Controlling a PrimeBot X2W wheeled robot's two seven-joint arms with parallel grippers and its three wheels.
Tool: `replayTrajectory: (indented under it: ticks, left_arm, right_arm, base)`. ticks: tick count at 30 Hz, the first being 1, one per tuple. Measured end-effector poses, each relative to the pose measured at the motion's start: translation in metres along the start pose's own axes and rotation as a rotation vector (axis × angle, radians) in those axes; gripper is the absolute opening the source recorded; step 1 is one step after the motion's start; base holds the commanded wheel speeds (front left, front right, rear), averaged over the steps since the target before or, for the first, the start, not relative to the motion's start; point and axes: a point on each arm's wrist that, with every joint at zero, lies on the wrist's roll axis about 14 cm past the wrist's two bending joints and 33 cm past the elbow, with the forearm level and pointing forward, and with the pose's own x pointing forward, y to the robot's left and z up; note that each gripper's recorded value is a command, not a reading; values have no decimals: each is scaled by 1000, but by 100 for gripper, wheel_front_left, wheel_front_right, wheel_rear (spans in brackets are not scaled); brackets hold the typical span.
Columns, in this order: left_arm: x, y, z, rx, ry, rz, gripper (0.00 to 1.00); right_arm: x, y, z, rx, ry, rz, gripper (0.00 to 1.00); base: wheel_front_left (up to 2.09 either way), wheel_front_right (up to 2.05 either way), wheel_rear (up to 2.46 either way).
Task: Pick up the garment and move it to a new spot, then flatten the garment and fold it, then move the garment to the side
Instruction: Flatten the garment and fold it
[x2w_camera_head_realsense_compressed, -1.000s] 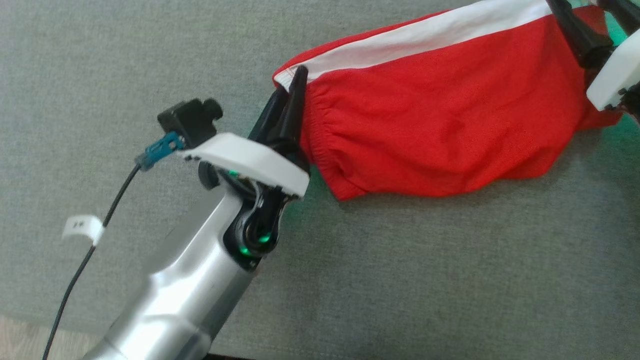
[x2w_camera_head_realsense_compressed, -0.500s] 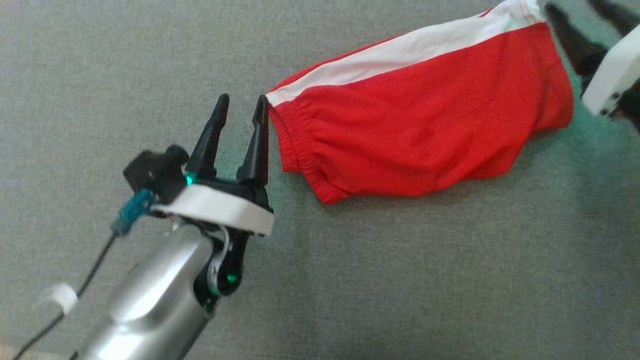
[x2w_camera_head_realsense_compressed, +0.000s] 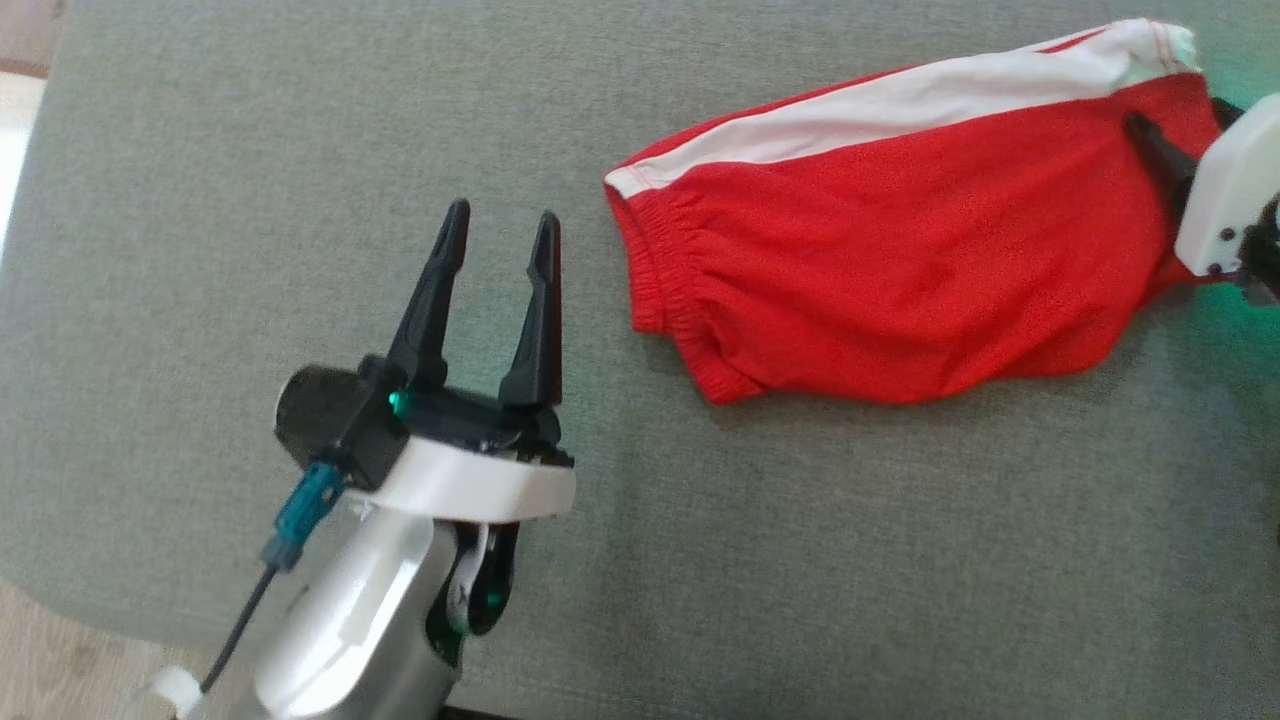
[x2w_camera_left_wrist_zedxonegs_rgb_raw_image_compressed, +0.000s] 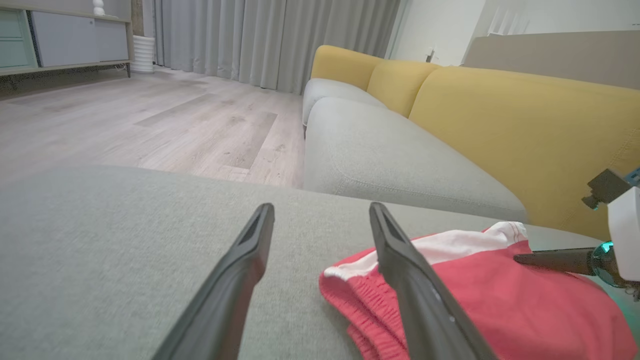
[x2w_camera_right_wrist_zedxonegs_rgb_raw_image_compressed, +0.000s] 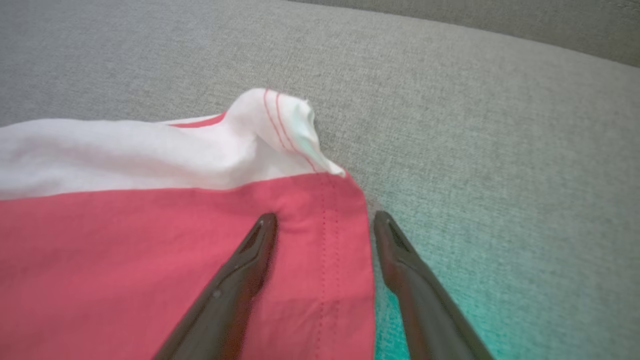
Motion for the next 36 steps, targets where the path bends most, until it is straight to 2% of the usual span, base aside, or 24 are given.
replayTrajectory:
  ticks: [8, 9, 10, 15, 19, 30, 36]
  left_arm:
    - [-20, 17, -9, 13, 12, 61, 100]
    - [-22, 17, -9, 7, 9, 64, 100]
    - [-24, 17, -9, 3, 7, 66, 100]
    - [-37, 22, -17, 13, 29, 82, 100]
    - [-48, 23, -19, 10, 32, 93, 100]
    - [-92, 15, -27, 28, 52, 77, 100]
    - [-106, 11, -31, 14, 62, 70, 100]
  right_arm:
    - [1, 19, -8, 49, 46, 26, 100]
    - [-1, 24, -8, 49, 45, 36, 60]
    - [-2, 29, -8, 52, 40, 47, 0]
    - [-12, 57, -13, 112, 6, 116, 0]
    - [-27, 57, -21, 176, -19, 111, 0]
    - [-95, -5, -50, 329, -100, -54, 0]
    - [-129, -54, -47, 378, -189, -181, 0]
  base:
    - [0, 0, 0]
    - [0, 0, 0]
    - [0, 0, 0]
    - [0, 0, 0]
    - [0, 0, 0]
    - [0, 0, 0]
    - [0, 0, 0]
